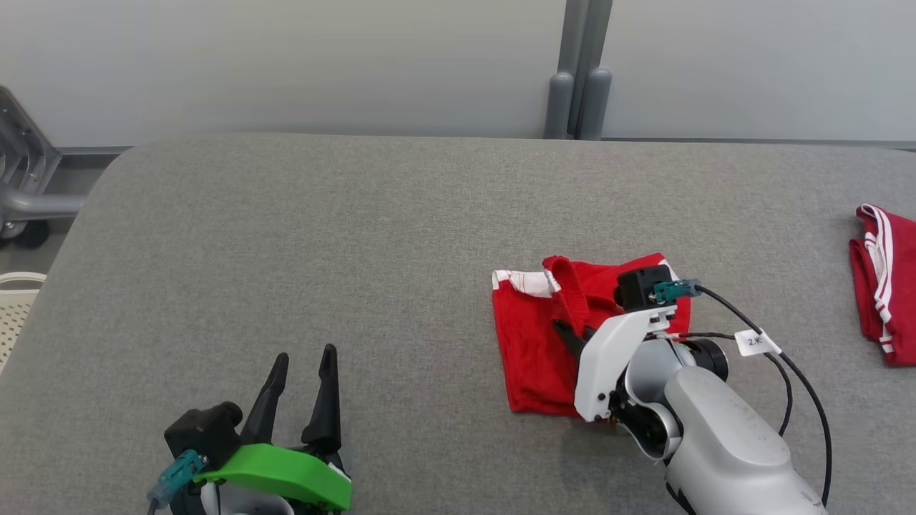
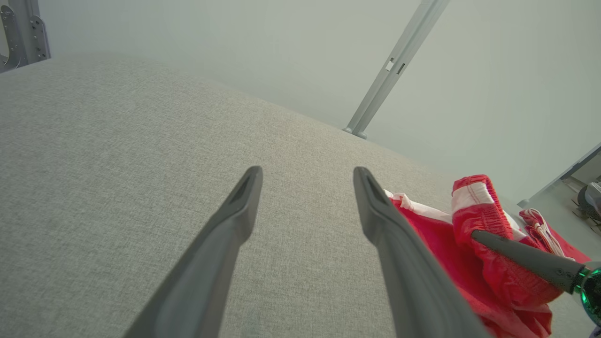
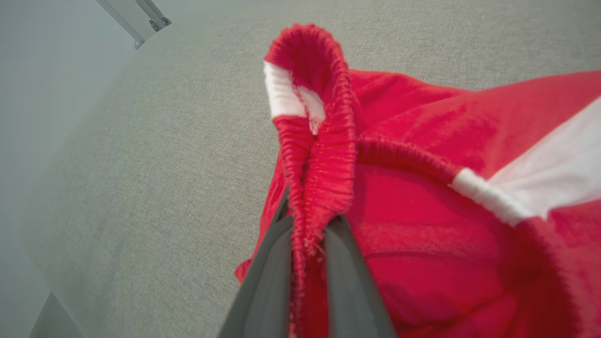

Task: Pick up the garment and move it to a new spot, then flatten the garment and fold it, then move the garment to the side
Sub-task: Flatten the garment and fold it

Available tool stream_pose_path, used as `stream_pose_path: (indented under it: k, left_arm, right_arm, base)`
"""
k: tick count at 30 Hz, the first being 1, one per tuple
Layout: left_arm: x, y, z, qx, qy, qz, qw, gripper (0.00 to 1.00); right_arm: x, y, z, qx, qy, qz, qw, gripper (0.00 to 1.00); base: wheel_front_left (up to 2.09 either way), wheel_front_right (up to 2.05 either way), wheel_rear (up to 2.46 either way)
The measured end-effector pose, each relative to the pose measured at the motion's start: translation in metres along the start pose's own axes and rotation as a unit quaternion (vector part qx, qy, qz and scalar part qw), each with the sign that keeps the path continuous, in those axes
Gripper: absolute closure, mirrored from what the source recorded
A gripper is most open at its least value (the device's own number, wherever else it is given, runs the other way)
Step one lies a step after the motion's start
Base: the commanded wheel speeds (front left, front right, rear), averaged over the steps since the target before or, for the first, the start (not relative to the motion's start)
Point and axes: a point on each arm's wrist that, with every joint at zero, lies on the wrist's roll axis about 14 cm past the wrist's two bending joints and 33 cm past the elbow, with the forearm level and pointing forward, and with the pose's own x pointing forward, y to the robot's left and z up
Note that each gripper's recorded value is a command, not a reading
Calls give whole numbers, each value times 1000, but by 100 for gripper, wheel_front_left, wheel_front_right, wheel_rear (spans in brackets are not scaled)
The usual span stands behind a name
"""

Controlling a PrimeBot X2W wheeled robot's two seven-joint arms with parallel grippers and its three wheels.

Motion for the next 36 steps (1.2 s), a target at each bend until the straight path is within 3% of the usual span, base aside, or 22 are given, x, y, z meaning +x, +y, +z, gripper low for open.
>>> stream_pose_path:
  k: [5,7,8,9,10,11,22,30,31,32,35,36]
  left_arm:
    - [-4,2,-1,-3,-1,4,1000,0]
    - [-4,2,0,-3,-2,4,1000,0]
    - [-5,2,-1,-3,-2,5,1000,0]
    - [-5,1,-1,-4,-2,4,1000,0]
    - [-6,1,-1,-4,-2,3,1000,0]
    - [-6,0,-1,-4,-2,2,1000,0]
    - [-8,-4,2,-1,-7,-7,1000,0]
    - [-4,-14,3,1,-8,-22,1000,0]
    - [-4,-15,3,1,-8,-23,1000,0]
    - [-3,-17,3,2,-8,-25,1000,0]
    - [-1,-21,6,6,-10,-33,999,0]
    - [-1,-23,7,7,-12,-36,999,0]
  right_arm:
    - [8,2,-10,-14,25,1,1000,98]
    - [10,1,-14,-20,34,-2,999,62]
    - [11,1,-16,-24,38,-3,999,50]
    - [11,2,-17,-26,41,-2,999,21]
    - [12,3,-16,-27,38,0,999,2]
    - [12,5,-14,-29,36,2,999,0]
    - [9,33,4,-42,0,41,998,0]
    - [-3,27,47,-43,-102,32,993,0]
    - [-5,24,51,-44,-113,27,992,34]
    - [-8,20,55,-47,-126,21,991,56]
    - [-16,5,69,-41,-163,-1,986,86]
    - [-19,-1,72,-36,-174,-10,984,90]
  base:
    - [0,0,0]
    - [0,0,0]
    - [0,0,0]
    - [0,0,0]
    - [0,0,0]
    - [0,0,0]
    - [0,0,0]
    - [0,0,0]
    - [0,0,0]
    - [0,0,0]
    - [0,0,0]
    - [0,0,0]
